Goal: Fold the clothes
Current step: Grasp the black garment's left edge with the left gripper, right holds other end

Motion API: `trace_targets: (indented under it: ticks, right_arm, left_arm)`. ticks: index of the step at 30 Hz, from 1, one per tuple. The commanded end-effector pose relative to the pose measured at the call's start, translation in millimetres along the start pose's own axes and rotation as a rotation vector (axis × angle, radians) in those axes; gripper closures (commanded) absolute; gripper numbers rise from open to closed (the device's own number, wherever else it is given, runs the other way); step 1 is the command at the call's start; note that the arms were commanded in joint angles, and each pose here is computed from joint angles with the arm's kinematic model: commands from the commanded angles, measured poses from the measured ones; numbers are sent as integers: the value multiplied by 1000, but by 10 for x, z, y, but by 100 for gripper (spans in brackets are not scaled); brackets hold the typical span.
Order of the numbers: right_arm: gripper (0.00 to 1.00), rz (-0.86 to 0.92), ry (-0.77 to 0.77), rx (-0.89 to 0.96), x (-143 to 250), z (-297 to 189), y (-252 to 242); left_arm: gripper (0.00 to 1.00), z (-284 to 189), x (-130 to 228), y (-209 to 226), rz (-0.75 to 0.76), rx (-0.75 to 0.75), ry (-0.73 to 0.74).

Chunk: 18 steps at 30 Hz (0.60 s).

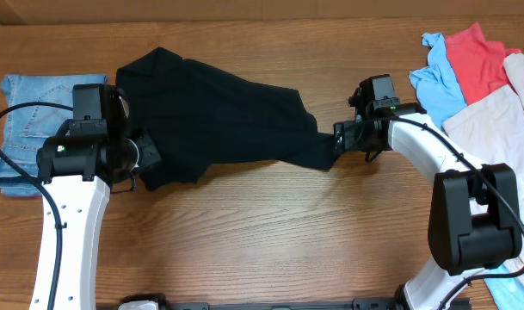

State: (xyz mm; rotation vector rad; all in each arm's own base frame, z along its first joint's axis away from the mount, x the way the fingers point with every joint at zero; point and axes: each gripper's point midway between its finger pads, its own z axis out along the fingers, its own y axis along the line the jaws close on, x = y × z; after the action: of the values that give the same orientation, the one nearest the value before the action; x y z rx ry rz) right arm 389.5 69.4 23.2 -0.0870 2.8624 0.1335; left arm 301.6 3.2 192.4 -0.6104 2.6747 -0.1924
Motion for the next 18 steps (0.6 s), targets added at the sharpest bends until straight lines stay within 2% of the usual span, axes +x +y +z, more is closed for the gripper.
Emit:
trace_targets:
  ticks: [1, 9, 12, 14, 16, 17, 18]
  right_arm:
    - [16, -16, 1, -31, 29, -7, 68]
    - [15, -27, 42, -32, 116, 240, 106]
    - [18, -26, 64, -30, 161, 330, 95]
    - [26, -26, 55, -31, 139, 333, 98]
    - [45, -26, 53, -32, 133, 334, 100]
    - [57, -26, 56, -31, 142, 333, 98]
    - [63, -26, 57, -31, 144, 333, 98]
  left_arm:
    - [94, -7, -33, 30, 15, -15, -11]
    - [94, -7, -33, 30, 15, -15, -11]
    - [93, -7, -34, 30, 15, -15, -11]
    - [93, -7, -34, 30, 15, -15, -11]
    - [93, -7, -34, 30, 15, -15, -11]
    - [93, -7, -33, 30, 15, -15, -11]
    - [93, -7, -34, 30, 15, -15, -11]
